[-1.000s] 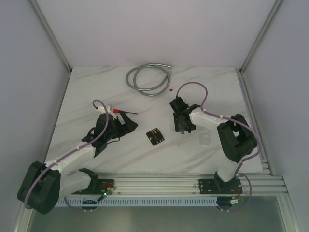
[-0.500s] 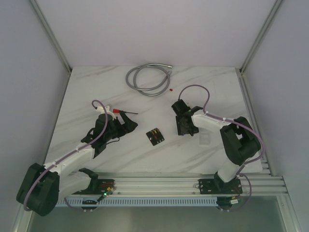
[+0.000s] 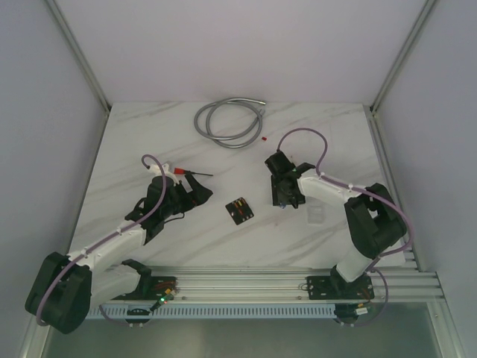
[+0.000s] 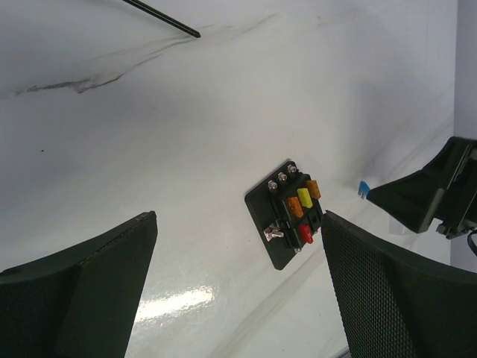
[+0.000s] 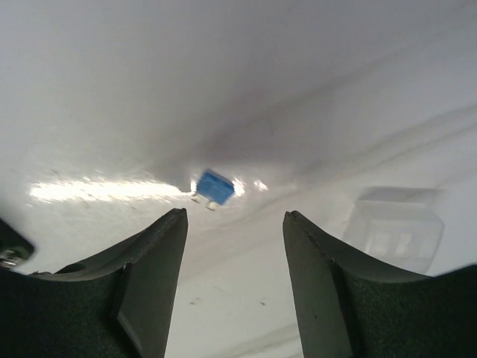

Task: Snap on the fuse box
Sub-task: Pick up the fuse from the center of the board.

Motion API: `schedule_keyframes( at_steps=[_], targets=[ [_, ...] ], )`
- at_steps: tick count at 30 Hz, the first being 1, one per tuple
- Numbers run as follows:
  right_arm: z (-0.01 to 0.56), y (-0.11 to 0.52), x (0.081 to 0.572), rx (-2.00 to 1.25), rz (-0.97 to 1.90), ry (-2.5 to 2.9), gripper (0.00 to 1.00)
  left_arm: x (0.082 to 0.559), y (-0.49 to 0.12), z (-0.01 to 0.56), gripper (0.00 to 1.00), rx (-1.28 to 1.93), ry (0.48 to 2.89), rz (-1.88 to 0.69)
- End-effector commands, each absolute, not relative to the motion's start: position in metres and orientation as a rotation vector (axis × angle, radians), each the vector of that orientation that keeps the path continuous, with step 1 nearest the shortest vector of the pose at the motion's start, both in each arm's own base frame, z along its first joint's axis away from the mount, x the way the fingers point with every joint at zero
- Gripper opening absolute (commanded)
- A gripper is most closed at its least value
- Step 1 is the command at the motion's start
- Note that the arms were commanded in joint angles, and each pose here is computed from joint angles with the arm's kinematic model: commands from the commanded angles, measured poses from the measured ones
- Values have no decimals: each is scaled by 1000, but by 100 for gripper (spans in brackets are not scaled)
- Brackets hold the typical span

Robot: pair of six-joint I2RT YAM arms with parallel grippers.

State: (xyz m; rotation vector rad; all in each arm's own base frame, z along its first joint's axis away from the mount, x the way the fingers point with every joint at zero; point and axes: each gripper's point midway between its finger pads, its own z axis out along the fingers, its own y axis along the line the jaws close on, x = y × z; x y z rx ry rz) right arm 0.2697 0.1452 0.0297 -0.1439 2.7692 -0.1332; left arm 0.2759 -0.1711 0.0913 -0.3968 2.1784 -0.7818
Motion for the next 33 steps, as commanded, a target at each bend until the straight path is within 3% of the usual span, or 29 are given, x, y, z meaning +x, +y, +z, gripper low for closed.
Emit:
schedule_keyframes(
  at_steps=[1,11,33],
  targets=[
    [49,170,292,34,-9,2679,61,277,-171,96,100,-405,2156,-799],
    [28,171,297,155,-28,2683,47,276,-170,95,100,-403,2155,-798],
    [27,151,288,166,-136,2680,45,276,-171,95,100,-402,2156,-801]
  ],
)
